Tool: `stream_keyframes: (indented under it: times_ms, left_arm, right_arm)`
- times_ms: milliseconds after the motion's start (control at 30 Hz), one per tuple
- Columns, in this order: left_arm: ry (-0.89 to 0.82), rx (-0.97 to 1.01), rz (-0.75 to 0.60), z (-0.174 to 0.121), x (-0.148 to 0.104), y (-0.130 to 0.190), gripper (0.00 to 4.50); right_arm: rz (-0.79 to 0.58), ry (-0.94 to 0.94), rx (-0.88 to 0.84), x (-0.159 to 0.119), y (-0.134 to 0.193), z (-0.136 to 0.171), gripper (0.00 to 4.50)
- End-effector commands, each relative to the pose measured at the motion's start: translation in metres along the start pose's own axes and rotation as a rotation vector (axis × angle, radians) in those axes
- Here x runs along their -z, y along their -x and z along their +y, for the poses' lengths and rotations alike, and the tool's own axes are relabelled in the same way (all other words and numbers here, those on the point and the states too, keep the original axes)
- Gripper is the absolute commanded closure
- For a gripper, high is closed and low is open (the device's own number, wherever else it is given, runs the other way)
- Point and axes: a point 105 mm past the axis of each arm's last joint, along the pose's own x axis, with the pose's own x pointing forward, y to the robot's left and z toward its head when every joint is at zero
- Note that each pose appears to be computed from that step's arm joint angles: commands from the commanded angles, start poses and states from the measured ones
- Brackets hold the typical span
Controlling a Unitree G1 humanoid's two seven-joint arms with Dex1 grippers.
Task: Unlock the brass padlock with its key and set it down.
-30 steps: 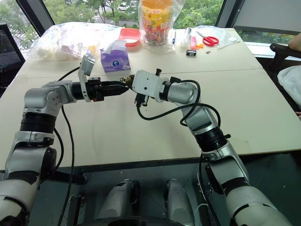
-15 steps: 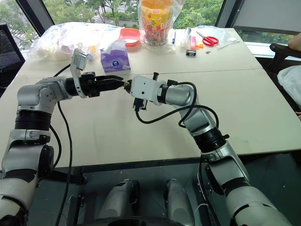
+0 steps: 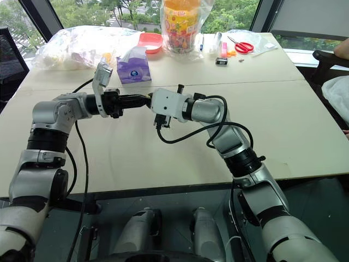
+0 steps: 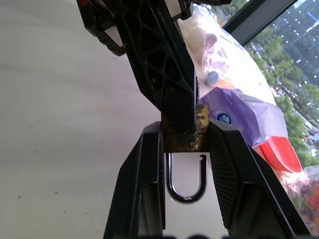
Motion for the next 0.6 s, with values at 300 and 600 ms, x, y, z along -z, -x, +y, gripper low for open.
stream_keyframes:
  times_ms: [300,600]
  left_arm:
    - [-0.066,-0.011,-0.063,-0.001,-0.02,-0.005,4.5]
    - [-0.044,0.006,-0.098,-0.008,-0.018,0.0,4.5]
  right_arm:
    - [-0.062,-0.007,0.003,-0.017,0.007,-0.003,2.32]
    - [-0.062,-0.298,0.143,-0.008,0.053,-0.015,0.02]
